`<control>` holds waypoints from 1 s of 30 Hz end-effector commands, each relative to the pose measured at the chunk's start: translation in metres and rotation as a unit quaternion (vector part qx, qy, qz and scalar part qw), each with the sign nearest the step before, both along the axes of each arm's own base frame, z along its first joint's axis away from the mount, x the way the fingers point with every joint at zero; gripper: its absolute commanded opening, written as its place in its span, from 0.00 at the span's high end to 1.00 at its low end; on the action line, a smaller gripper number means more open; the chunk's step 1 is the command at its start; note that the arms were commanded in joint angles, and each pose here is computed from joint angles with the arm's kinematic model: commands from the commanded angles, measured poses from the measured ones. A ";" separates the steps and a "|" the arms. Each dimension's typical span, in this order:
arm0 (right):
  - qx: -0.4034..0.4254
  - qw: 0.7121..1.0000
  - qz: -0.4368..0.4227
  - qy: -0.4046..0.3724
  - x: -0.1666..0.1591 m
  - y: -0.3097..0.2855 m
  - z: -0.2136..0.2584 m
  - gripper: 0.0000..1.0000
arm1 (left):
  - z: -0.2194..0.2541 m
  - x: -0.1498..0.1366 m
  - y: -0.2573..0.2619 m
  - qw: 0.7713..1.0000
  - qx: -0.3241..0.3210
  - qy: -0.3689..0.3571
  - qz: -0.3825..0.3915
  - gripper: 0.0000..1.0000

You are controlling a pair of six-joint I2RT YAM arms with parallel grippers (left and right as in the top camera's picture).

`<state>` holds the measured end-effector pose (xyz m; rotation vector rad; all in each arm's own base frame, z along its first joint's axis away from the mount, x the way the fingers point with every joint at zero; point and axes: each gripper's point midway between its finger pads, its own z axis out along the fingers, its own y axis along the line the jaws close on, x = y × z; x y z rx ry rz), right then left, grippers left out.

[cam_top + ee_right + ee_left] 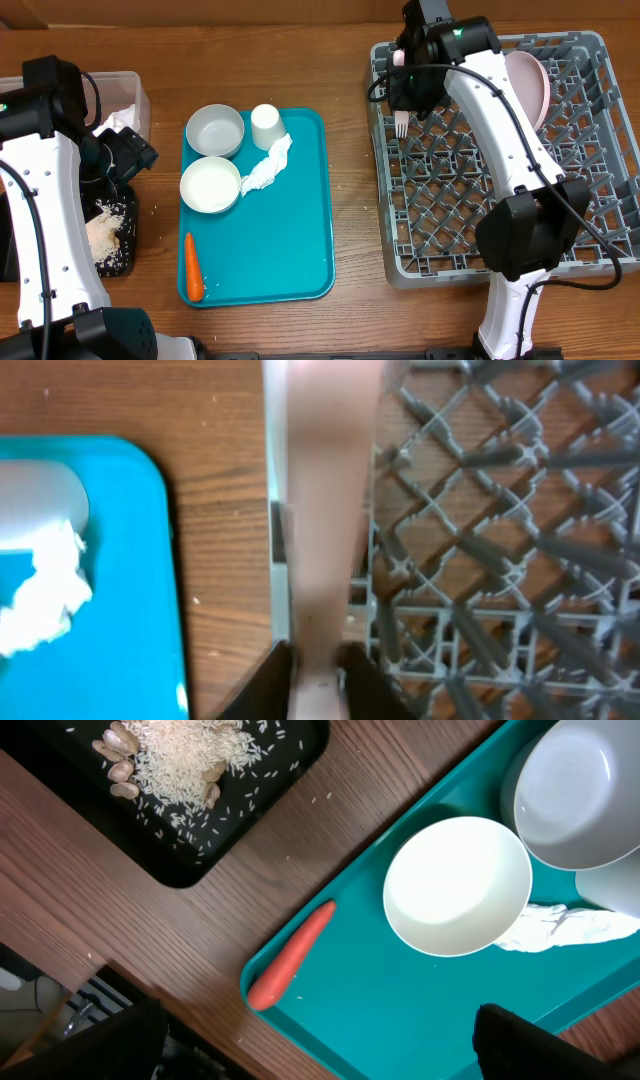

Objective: Sort waste into correct bins and load items into the dishwasher rack
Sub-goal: 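Carry the fork right and insert it into the dish rack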

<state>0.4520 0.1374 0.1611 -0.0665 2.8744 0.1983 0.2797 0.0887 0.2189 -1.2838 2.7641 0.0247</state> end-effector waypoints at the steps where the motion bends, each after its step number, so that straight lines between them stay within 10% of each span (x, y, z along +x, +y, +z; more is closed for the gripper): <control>1: 0.003 1.000 0.010 -0.002 -0.004 0.002 0.000 0.69 | 0.005 -0.001 0.000 1.000 0.000 -0.010 0.012 0.00; 18: 0.088 0.993 0.052 0.058 -0.037 0.044 0.005 0.52 | 0.005 -0.001 0.000 1.000 0.000 -0.010 0.012 0.00; 24: 0.162 0.979 0.109 0.068 -0.059 0.110 0.016 0.02 | 0.005 -0.001 0.000 1.000 0.000 -0.010 0.012 0.00; 30: 0.115 0.992 -0.012 0.043 -0.061 0.147 0.008 0.00 | 0.005 -0.001 0.000 1.000 0.000 -0.010 0.012 0.00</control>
